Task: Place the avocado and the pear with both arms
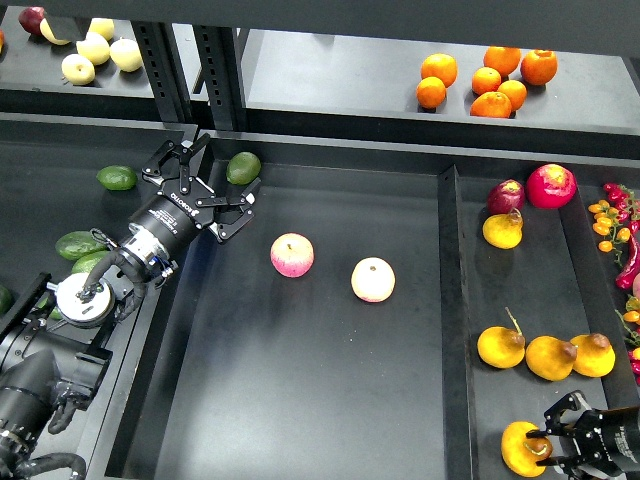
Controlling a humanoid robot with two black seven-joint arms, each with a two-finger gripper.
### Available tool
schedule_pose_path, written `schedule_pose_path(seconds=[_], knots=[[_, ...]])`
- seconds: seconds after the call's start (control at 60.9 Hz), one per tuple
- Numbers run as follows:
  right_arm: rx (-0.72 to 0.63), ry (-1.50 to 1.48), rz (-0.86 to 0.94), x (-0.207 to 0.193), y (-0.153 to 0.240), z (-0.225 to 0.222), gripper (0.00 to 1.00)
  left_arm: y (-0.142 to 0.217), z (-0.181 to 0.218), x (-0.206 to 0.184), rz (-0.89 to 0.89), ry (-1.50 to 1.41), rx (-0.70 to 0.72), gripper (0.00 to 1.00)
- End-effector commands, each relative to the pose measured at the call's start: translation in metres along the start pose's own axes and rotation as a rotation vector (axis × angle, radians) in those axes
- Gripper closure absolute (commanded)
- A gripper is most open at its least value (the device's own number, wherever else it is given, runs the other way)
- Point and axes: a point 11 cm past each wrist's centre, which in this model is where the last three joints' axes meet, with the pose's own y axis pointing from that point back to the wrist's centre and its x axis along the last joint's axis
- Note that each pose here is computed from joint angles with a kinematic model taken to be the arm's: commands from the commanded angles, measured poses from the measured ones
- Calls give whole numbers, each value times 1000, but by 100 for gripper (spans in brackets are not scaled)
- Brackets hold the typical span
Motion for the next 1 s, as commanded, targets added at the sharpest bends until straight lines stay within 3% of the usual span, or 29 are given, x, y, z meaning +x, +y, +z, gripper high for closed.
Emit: schedule_pose_path(seconds=[0.0,0.361,0.509,0.624,0.985], knots=[[-15,13,5,0,-3,3,84,0,0,0,0,0,0,1],[-39,11,25,6,-3,12,54,0,0,0,0,0,0,1],[-41,14,33,8,1,13,31,0,0,0,0,-1,0,1],[-35,14,41,11,7,12,0,0,0,0,0,-1,0,1],[71,-40,72,24,58,-6,0,2,4,1,2,5,-17,1]])
